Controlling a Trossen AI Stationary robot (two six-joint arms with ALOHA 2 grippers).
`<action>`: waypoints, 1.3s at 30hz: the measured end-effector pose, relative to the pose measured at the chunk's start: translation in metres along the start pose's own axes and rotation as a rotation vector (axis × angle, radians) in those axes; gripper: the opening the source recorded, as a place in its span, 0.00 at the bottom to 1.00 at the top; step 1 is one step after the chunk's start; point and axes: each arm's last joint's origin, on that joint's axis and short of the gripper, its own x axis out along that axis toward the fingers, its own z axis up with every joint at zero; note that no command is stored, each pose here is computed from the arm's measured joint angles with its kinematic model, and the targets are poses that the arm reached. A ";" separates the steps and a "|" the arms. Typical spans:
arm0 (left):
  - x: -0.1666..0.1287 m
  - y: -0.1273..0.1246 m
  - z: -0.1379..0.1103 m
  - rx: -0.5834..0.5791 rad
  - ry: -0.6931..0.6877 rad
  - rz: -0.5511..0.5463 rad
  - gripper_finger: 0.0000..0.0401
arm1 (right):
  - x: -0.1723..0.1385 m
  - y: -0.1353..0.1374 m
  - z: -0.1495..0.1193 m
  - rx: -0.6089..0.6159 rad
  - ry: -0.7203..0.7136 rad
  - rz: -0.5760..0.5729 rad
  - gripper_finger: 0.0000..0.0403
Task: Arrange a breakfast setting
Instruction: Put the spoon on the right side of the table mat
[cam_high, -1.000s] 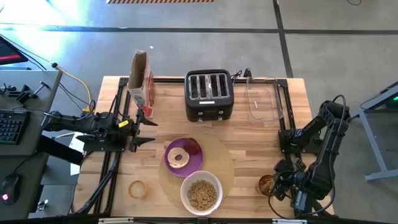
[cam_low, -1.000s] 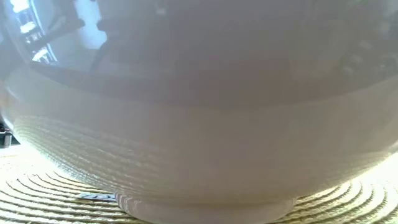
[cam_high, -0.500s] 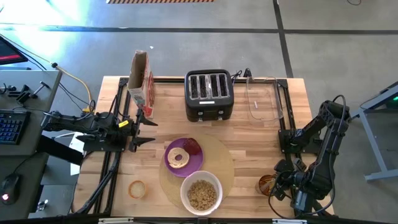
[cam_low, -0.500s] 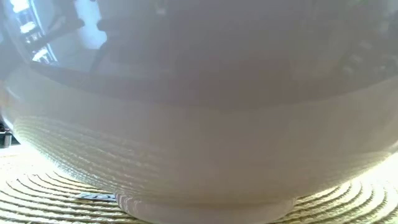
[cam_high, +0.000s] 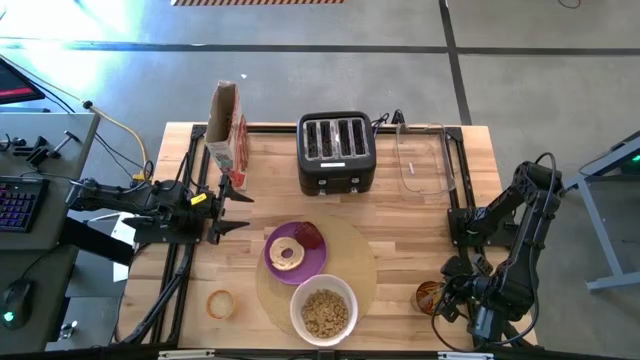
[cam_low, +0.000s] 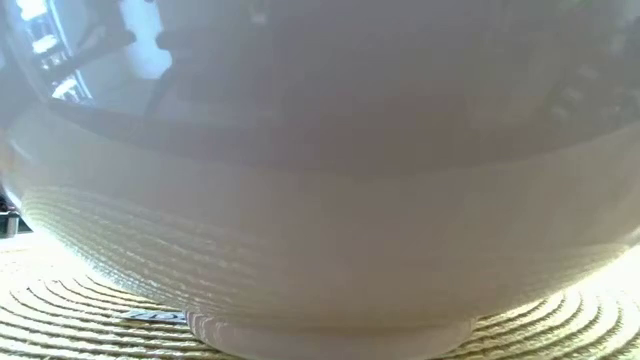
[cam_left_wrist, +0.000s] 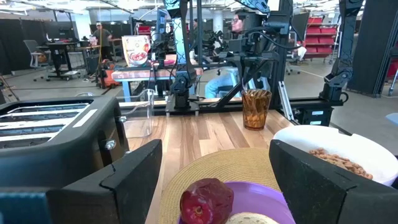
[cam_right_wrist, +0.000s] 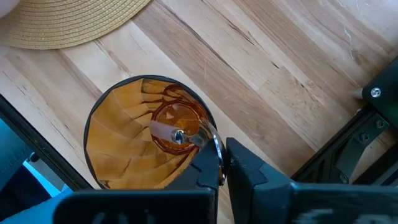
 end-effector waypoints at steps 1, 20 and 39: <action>0.000 0.000 0.000 0.000 0.000 0.000 0.72 | 0.000 0.000 0.000 0.000 0.000 0.000 0.00; 0.000 0.000 0.000 0.000 0.000 0.001 0.72 | -0.046 -0.001 0.015 -0.023 0.019 -0.006 0.00; 0.000 0.000 0.000 0.000 0.000 0.000 0.72 | -0.093 0.011 0.059 -0.110 -0.030 0.152 0.00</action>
